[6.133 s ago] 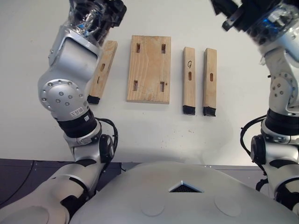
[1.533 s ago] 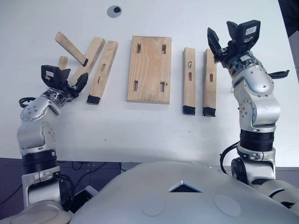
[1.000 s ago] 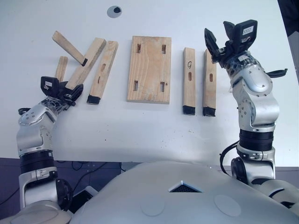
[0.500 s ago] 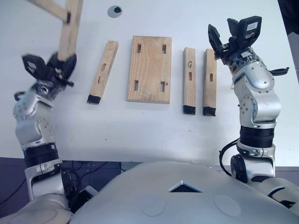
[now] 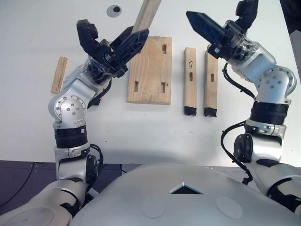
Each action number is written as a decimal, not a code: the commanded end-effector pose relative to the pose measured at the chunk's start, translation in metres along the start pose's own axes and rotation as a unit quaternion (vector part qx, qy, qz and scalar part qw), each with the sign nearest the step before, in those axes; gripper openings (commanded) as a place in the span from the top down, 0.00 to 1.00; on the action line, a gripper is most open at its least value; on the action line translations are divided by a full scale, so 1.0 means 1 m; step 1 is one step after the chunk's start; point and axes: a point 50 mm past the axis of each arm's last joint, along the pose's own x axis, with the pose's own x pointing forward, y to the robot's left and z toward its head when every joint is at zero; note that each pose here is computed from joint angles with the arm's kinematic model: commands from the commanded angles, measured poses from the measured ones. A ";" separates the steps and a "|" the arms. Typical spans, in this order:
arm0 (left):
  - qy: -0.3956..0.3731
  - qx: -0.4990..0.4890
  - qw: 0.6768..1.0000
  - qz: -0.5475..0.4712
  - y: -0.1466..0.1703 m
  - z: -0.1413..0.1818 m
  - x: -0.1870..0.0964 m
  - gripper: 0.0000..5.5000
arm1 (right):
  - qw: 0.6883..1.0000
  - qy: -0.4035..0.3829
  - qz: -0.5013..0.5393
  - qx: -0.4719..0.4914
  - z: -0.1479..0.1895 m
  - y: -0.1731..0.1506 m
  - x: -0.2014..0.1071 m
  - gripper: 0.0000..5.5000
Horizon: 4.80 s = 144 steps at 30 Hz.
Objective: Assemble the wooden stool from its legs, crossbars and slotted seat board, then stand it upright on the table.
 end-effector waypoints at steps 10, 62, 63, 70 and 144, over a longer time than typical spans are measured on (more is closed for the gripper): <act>0.035 -0.027 0.999 -0.030 -0.011 -0.013 -0.004 0.64 | 0.990 -0.004 0.116 0.081 0.008 0.028 0.033 0.32; -0.179 0.182 0.895 0.367 0.065 0.051 -0.060 0.20 | 0.978 0.051 0.029 -0.201 -0.010 -0.012 -0.012 0.63; -0.179 0.185 0.891 0.372 0.066 0.052 -0.060 0.20 | 0.977 0.051 0.029 -0.203 -0.012 -0.012 -0.013 0.63; -0.161 0.178 0.879 0.411 0.078 0.047 -0.062 0.20 | 0.976 0.081 0.046 -0.195 -0.029 -0.008 -0.019 0.63; -0.157 0.111 0.846 0.497 0.085 0.009 -0.094 0.20 | 0.669 0.706 0.056 -0.225 -0.146 -0.057 -0.071 0.63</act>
